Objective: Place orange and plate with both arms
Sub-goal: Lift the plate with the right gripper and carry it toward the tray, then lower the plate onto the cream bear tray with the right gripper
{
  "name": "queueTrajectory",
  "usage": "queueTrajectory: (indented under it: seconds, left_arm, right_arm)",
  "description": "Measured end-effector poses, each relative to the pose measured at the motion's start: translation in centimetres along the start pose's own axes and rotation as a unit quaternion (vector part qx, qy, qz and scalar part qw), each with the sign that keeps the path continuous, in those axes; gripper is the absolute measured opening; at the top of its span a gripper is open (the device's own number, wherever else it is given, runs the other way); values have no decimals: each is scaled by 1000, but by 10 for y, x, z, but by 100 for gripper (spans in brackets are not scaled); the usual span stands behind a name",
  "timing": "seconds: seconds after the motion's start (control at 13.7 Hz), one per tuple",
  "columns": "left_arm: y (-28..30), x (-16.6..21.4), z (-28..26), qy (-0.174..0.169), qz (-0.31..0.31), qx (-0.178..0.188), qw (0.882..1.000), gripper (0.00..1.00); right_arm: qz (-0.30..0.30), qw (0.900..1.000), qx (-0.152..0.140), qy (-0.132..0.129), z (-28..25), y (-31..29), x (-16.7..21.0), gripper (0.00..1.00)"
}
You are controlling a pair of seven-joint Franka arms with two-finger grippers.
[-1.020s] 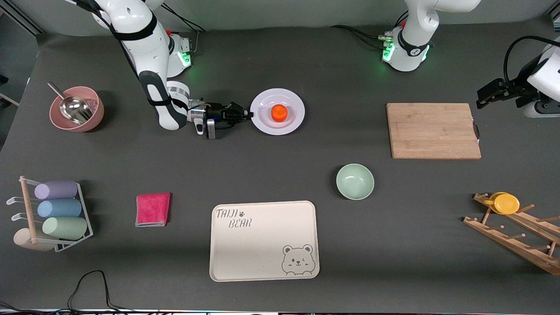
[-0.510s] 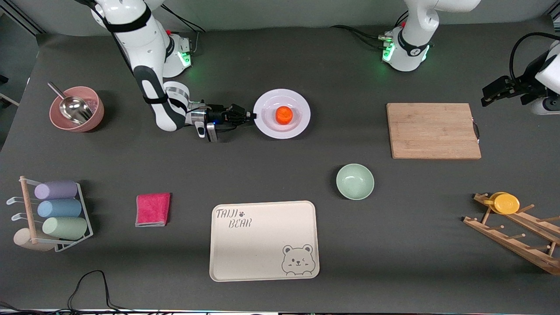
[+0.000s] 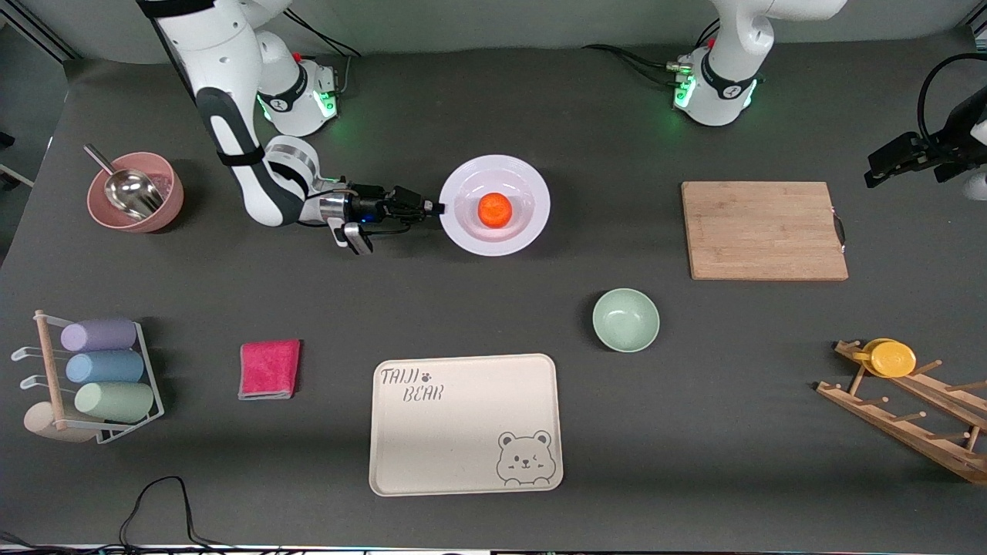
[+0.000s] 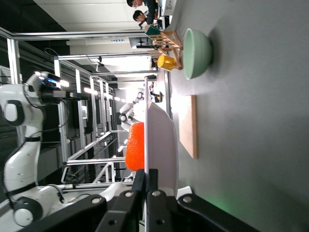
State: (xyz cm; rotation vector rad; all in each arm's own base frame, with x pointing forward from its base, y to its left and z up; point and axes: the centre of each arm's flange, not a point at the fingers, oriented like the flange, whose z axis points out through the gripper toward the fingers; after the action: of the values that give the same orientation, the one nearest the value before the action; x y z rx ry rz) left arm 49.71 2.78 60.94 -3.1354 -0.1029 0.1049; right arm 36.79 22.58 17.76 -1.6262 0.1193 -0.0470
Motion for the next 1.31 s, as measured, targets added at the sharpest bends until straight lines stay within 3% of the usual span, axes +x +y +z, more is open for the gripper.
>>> queueTrajectory:
  seconds: [0.15, 0.29, 0.58, 1.02, 1.31]
  left_arm:
    - [-4, 0, 0, 0, -5, 0, 1000, 100]
    - [-5, 0, 0, 0, -6, 0, 1000, 100]
    - [-3, 0, 0, 0, -4, 2, 1000, 100]
    - [0, 0, 0, 0, -1, 2, 1000, 100]
    - [0, 0, 0, 0, -1, 3, 1000, 100]
  right_arm:
    - [-1, 1000, -7, -8, -16, -13, 18, 4]
    - [-3, 1000, -26, -17, -52, -28, 59, 4]
    - [-8, 999, -49, 5, -109, -79, 149, 4]
    - [-17, 998, -63, 13, -99, -86, 247, 4]
    - [12, 998, -47, 30, -79, -92, 326, 4]
